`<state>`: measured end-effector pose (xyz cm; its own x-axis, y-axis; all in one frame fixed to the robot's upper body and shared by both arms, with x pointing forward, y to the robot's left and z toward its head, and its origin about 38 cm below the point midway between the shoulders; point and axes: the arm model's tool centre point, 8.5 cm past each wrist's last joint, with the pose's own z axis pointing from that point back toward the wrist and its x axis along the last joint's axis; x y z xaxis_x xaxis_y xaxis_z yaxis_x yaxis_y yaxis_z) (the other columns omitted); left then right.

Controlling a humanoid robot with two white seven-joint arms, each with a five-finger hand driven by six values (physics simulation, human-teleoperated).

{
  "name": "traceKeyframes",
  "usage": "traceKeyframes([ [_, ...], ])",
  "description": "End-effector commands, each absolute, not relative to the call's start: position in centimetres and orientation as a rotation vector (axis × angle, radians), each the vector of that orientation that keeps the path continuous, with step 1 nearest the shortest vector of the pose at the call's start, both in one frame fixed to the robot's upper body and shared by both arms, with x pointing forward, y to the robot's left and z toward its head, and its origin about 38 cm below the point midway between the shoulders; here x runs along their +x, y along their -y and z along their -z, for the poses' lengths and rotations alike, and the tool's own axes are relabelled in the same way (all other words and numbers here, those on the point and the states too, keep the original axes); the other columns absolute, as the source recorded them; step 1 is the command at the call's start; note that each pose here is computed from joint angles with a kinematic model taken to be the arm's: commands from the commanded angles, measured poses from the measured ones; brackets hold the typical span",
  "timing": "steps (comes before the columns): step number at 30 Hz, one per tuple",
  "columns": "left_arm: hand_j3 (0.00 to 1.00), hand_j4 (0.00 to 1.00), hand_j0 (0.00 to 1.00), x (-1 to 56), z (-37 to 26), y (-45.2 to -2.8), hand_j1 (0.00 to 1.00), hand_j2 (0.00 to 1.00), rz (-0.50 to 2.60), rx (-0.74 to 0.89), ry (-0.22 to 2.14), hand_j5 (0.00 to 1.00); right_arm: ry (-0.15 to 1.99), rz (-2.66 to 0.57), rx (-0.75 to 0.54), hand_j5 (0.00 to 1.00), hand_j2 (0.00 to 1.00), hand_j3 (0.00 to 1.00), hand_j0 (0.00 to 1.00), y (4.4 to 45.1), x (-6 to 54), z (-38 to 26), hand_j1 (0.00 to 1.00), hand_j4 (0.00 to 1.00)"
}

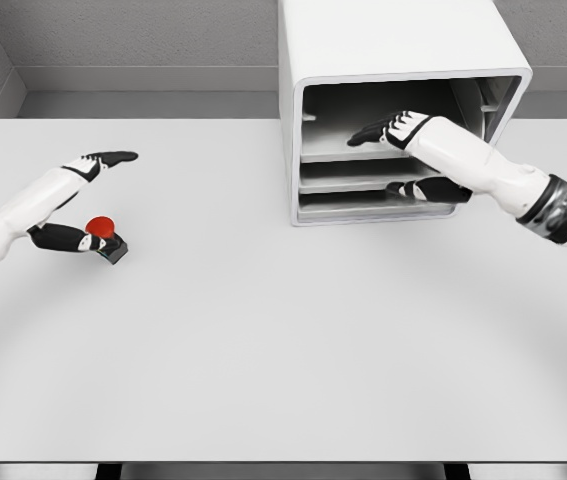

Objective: Slide open multi-storey tabletop storage cabinets and put open load switch and slide close multi-storey tabletop storage cabinets

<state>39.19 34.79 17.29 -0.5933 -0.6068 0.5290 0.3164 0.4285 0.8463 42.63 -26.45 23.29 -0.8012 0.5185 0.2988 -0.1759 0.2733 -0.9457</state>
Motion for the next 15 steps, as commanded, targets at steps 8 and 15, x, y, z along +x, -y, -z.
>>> traceKeyframes([
  [8, 1.0, 1.0, 1.0, 39.3, -15.6, -37.4, 1.0, 1.0, 1.398, 0.239, 1.626, 1.0, 1.905, -1.568, -0.302, 0.81, 0.81, 0.81, 0.81, 26.1, 44.1, -21.1, 0.81, 0.81],
  [15, 1.0, 1.0, 1.0, 40.5, -15.1, -37.4, 1.0, 1.0, 1.446, 0.232, 1.57, 1.0, 1.85, -1.57, -0.332, 0.81, 0.81, 0.81, 0.81, 26.2, 44.6, -20.1, 0.81, 0.81],
])
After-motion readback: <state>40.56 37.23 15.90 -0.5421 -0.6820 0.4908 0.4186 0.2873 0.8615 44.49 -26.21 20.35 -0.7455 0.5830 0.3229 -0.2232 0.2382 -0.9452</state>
